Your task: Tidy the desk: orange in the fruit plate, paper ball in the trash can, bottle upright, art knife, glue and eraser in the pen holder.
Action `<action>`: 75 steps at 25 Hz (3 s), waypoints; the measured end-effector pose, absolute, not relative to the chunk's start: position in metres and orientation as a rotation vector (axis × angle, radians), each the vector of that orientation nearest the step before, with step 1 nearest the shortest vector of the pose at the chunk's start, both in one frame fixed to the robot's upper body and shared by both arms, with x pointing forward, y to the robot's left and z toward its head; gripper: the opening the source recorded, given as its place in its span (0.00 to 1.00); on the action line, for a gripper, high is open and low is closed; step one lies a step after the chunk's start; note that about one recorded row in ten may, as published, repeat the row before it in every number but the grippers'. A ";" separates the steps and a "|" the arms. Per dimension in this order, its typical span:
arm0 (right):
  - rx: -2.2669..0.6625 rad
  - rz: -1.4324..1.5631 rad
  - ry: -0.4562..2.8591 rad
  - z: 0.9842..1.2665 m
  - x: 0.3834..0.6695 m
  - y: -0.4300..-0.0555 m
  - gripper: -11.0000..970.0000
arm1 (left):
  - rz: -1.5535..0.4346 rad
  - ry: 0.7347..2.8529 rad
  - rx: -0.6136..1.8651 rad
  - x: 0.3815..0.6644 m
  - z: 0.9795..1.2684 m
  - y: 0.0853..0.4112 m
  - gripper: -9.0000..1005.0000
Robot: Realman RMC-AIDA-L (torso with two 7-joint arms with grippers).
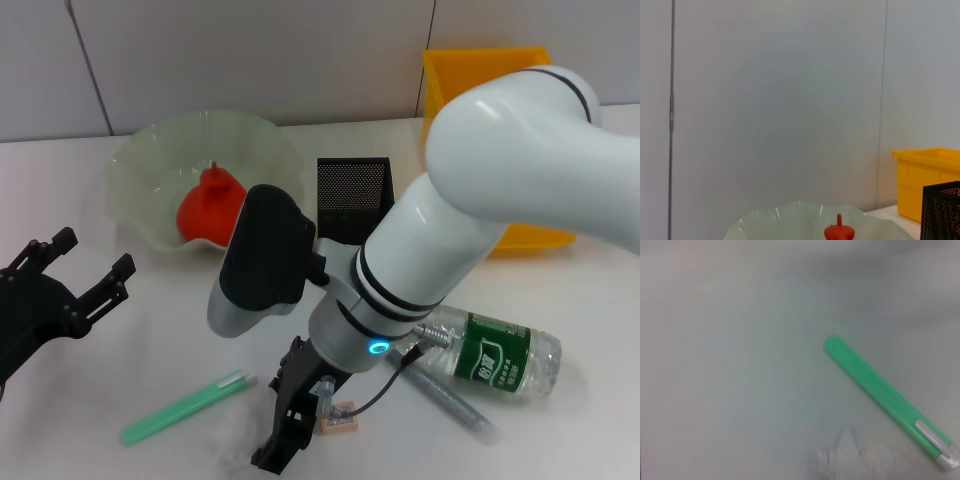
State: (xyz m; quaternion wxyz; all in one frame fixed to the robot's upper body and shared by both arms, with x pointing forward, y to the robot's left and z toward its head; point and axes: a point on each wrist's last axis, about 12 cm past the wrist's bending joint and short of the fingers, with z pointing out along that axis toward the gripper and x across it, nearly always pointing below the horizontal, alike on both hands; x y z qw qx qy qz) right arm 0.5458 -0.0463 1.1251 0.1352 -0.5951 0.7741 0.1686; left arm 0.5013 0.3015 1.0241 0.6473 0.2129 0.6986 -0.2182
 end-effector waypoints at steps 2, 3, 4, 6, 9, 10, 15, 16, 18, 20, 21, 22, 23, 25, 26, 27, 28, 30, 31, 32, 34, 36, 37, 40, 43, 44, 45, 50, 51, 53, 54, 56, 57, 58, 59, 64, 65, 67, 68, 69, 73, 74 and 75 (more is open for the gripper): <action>-1.732 0.480 2.240 1.124 0.545 -0.046 0.82 | -0.499 1.587 0.488 0.502 1.024 0.301 0.82; -1.732 0.480 2.240 1.124 0.545 -0.046 0.81 | -0.499 1.587 0.488 0.502 1.024 0.301 0.82; -1.729 0.481 2.242 1.124 0.545 -0.046 0.81 | -0.500 1.586 0.489 0.502 1.025 0.300 0.82; -1.720 0.486 2.241 1.126 0.546 -0.046 0.81 | -0.502 1.585 0.491 0.502 1.025 0.300 0.82; -1.708 0.491 2.240 1.127 0.547 -0.048 0.73 | -0.515 1.587 0.511 0.501 1.024 0.297 0.82; -1.705 0.493 2.241 1.128 0.547 -0.048 0.70 | -0.518 1.587 0.515 0.501 1.024 0.297 0.82; -1.602 0.570 2.233 1.144 0.551 -0.059 0.61 | -0.535 1.585 0.548 0.500 1.024 0.293 0.82; -1.542 0.610 2.235 1.158 0.557 -0.070 0.61 | -0.539 1.583 0.553 0.499 1.023 0.292 0.82; -1.513 0.625 2.237 1.164 0.560 -0.075 0.61 | -0.542 1.582 0.552 0.499 1.024 0.293 0.82; -1.453 0.660 2.232 1.178 0.566 -0.090 0.61 | -0.546 1.581 0.549 0.498 1.024 0.293 0.82; -1.398 0.676 2.231 1.189 0.570 -0.104 0.61 | -0.552 1.579 0.548 0.498 1.024 0.293 0.82; -1.398 0.676 2.231 1.189 0.570 -0.104 0.61 | -0.552 1.579 0.548 0.498 1.024 0.293 0.82; -1.330 0.669 2.226 1.202 0.576 -0.120 0.61 | -0.556 1.577 0.549 0.497 1.024 0.293 0.82; -1.293 0.659 2.223 1.208 0.578 -0.129 0.61 | -0.564 1.572 0.555 0.496 1.025 0.293 0.82; -1.220 0.637 2.207 1.221 0.582 -0.147 0.61 | -0.582 1.570 0.581 0.493 1.024 0.291 0.82; -1.220 0.637 2.207 1.221 0.582 -0.147 0.61 | -0.582 1.570 0.581 0.493 1.024 0.291 0.82; -1.184 0.626 2.193 1.227 0.584 -0.156 0.61 | -0.591 1.568 0.597 0.491 1.024 0.289 0.82; -1.111 0.602 2.165 1.239 0.588 -0.173 0.61 | -0.616 1.561 0.655 0.488 1.023 0.286 0.82; -1.025 0.566 2.149 1.249 0.593 -0.193 0.61 | -0.628 1.556 0.687 0.486 1.023 0.284 0.82; -1.025 0.566 2.149 1.249 0.593 -0.193 0.61 | -0.641 1.550 0.727 0.483 1.023 0.282 0.82; -0.937 0.517 2.141 1.255 0.599 -0.214 0.61 | -0.666 1.547 0.766 0.480 1.023 0.280 0.82; -0.832 0.421 2.134 1.258 0.608 -0.239 0.61 | -0.680 1.551 0.772 0.479 1.023 0.279 0.82; -0.832 0.421 2.134 1.258 0.608 -0.239 0.61 | -0.680 1.551 0.772 0.479 1.023 0.279 0.82; -0.755 0.328 2.145 1.256 0.615 -0.256 0.61 | -0.694 1.551 0.782 0.478 1.023 0.278 0.82; -0.696 0.231 2.168 1.248 0.620 -0.269 0.61 | -0.717 1.552 0.801 0.477 1.023 0.276 0.82; -0.681 0.205 2.177 1.245 0.621 -0.272 0.61 | -0.726 1.552 0.811 0.477 1.023 0.275 0.82; -0.667 0.188 2.189 1.241 0.623 -0.274 0.61 | -0.734 1.553 0.822 0.476 1.023 0.275 0.82; -0.587 0.131 2.230 1.219 0.633 -0.286 0.61 | -0.749 1.558 0.849 0.477 1.024 0.274 0.82; -0.550 0.128 2.240 1.211 0.636 -0.289 0.61 | -0.752 1.560 0.849 0.477 1.024 0.274 0.82; -0.539 0.129 2.244 1.209 0.637 -0.290 0.61 | -0.751 1.562 0.849 0.477 1.024 0.274 0.82; -0.531 0.129 2.250 1.206 0.637 -0.291 0.61 | -0.749 1.563 0.849 0.477 1.024 0.274 0.82; -0.518 0.121 2.265 1.201 0.637 -0.294 0.64 | -0.747 1.560 0.849 0.477 1.025 0.275 0.82; -0.518 0.121 2.265 1.201 0.637 -0.294 0.65 | -0.747 1.560 0.849 0.477 1.025 0.275 0.82; -0.513 0.119 2.268 1.199 0.636 -0.295 0.67 | -0.749 1.557 0.849 0.477 1.026 0.275 0.82; -0.510 0.118 2.270 1.198 0.636 -0.296 0.68 | -0.750 1.557 0.849 0.477 1.026 0.275 0.82; -0.503 0.118 2.277 1.195 0.634 -0.297 0.76 | -0.756 1.558 0.848 0.477 1.026 0.276 0.81; -0.502 0.119 2.278 1.195 0.634 -0.297 0.77 | -0.756 1.558 0.848 0.477 1.026 0.276 0.81; -0.501 0.126 2.277 1.195 0.634 -0.297 0.81 | -0.764 1.555 0.846 0.477 1.027 0.276 0.81; -0.500 0.129 2.277 1.195 0.634 -0.297 0.83 | -0.765 1.556 0.844 0.477 1.027 0.276 0.81; -0.500 0.133 2.275 1.196 0.634 -0.296 0.84 | -0.766 1.556 0.844 0.477 1.028 0.277 0.81; -0.506 0.209 2.256 1.205 0.629 -0.291 0.88 | -0.767 1.560 0.839 0.477 1.028 0.278 0.81; -0.512 0.252 2.244 1.210 0.626 -0.289 0.88 | -0.767 1.561 0.838 0.477 1.028 0.279 0.81; -0.531 0.294 2.238 1.215 0.622 -0.287 0.88 | -0.767 1.561 0.838 0.477 1.028 0.279 0.81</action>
